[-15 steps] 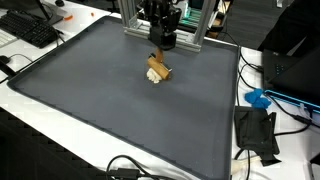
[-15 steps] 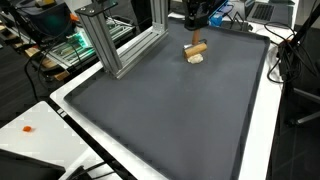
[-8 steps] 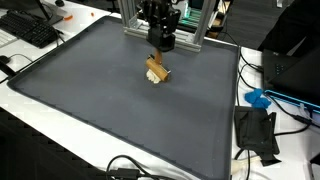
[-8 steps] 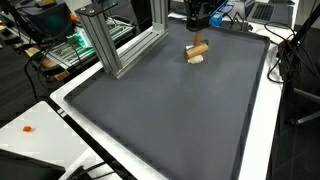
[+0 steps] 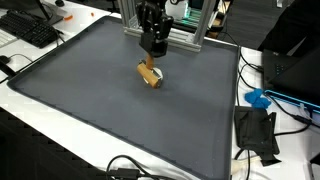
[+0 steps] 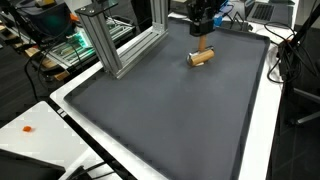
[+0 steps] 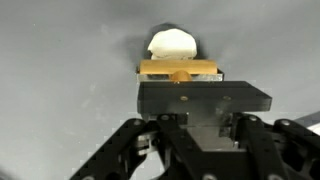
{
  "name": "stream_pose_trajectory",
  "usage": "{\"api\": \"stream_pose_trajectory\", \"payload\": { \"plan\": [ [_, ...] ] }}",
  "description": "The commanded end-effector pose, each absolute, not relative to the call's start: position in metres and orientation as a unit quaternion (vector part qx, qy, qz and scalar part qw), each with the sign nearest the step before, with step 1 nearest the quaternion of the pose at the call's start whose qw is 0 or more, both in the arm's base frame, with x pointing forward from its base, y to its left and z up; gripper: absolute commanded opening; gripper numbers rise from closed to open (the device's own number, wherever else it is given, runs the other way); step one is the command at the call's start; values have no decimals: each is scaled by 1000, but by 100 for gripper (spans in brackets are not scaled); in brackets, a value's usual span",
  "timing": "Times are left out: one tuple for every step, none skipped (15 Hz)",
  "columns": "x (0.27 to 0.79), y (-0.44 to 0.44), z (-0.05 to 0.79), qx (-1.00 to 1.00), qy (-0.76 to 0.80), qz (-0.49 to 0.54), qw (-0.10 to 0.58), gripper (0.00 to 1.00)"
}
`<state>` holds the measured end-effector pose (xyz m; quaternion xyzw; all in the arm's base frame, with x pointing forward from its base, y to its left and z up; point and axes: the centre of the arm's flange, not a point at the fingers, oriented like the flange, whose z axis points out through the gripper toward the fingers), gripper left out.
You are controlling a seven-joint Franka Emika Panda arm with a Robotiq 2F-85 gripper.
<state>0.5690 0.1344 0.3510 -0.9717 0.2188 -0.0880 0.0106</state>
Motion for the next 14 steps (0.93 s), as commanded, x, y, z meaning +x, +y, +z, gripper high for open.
{"api": "stream_pose_trajectory", "payload": {
  "plan": [
    [571, 134, 341, -969, 227, -98, 1, 23],
    [569, 134, 342, -971, 222, -91, 5, 23],
    [567, 134, 343, -973, 216, -81, 12, 23],
    [565, 134, 345, -975, 208, -73, 9, 23],
    [564, 134, 345, -977, 201, -65, 14, 23],
    [562, 134, 347, -981, 186, -56, 18, 23],
    [561, 133, 347, -984, 172, -48, 22, 23],
    [560, 133, 348, -986, 158, -39, 25, 23],
    [559, 132, 348, -988, 146, -31, 27, 23],
    [559, 132, 348, -990, 134, -23, 27, 23],
    [558, 131, 348, -992, 122, -16, 27, 23],
    [557, 131, 347, -994, 110, -10, 23, 23],
    [556, 131, 346, -995, 95, -4, 19, 23],
    [555, 131, 346, -997, 81, -2, 16, 23]
  ]
}}
